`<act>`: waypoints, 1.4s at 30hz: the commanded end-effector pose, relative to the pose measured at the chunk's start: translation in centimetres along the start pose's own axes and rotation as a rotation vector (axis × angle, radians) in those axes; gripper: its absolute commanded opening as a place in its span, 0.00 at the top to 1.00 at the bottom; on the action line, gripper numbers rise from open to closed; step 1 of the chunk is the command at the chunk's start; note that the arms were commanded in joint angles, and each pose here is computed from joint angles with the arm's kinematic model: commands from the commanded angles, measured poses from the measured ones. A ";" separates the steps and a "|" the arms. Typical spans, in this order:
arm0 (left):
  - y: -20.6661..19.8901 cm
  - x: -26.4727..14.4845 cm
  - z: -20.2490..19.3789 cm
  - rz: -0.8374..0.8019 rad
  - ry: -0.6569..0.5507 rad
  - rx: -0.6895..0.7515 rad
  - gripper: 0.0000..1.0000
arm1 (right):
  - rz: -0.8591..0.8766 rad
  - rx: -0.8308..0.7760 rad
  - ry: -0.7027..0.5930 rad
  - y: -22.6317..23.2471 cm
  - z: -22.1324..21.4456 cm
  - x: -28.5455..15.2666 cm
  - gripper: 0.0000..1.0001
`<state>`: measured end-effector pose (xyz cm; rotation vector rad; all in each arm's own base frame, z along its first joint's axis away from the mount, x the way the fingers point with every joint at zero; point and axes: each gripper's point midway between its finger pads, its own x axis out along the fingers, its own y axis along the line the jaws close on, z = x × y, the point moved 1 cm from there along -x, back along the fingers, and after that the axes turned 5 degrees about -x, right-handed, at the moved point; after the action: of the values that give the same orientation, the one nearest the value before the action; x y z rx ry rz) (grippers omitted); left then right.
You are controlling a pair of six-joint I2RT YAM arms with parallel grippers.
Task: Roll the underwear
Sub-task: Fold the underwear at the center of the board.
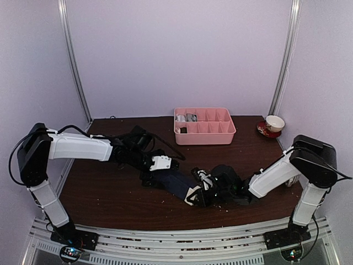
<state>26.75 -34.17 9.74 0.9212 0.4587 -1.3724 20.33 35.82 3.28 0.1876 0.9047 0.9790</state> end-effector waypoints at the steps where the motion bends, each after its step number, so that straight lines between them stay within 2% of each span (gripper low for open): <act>1: 2.1 0.4 -0.6 -0.018 -0.039 -0.073 0.03 | -0.072 0.112 0.140 -3.3 -4.8 -0.3 1.00; 6: 2.9 2.1 -2.0 -0.057 -0.014 -0.145 0.13 | -0.037 0.184 0.139 -3.8 -5.2 -0.2 1.00; 11: 3.7 3.1 -2.3 -0.032 -0.011 -0.161 0.18 | -0.014 0.262 0.132 -4.3 -5.7 -0.2 1.00; 16: 5.3 4.0 -2.9 0.014 0.016 -0.174 0.32 | 0.005 0.286 0.135 -4.4 -6.0 -0.3 1.00; 18: 5.5 3.8 -2.8 -0.004 0.002 -0.182 0.40 | 0.006 0.288 0.136 -4.4 -6.1 -0.3 1.00; 21: 5.1 3.2 -2.7 -0.058 -0.026 -0.167 0.43 | 0.003 0.291 0.136 -4.6 -6.2 -0.4 1.00; 27: 4.1 5.1 -4.2 -0.143 0.037 -0.200 0.59 | 0.022 0.320 0.109 -4.6 -5.7 -0.5 1.00; 40: 6.3 6.5 -7.1 0.019 0.149 -0.270 0.60 | 0.024 0.339 0.102 -4.4 -5.5 -0.8 1.00; 42: 6.2 6.7 -7.4 0.019 0.159 -0.272 0.61 | 0.013 0.336 0.103 -4.4 -5.3 -0.9 0.94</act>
<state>34.37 -33.84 2.98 0.7907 0.7245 -1.2730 20.70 34.28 2.94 0.5004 0.9659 1.0077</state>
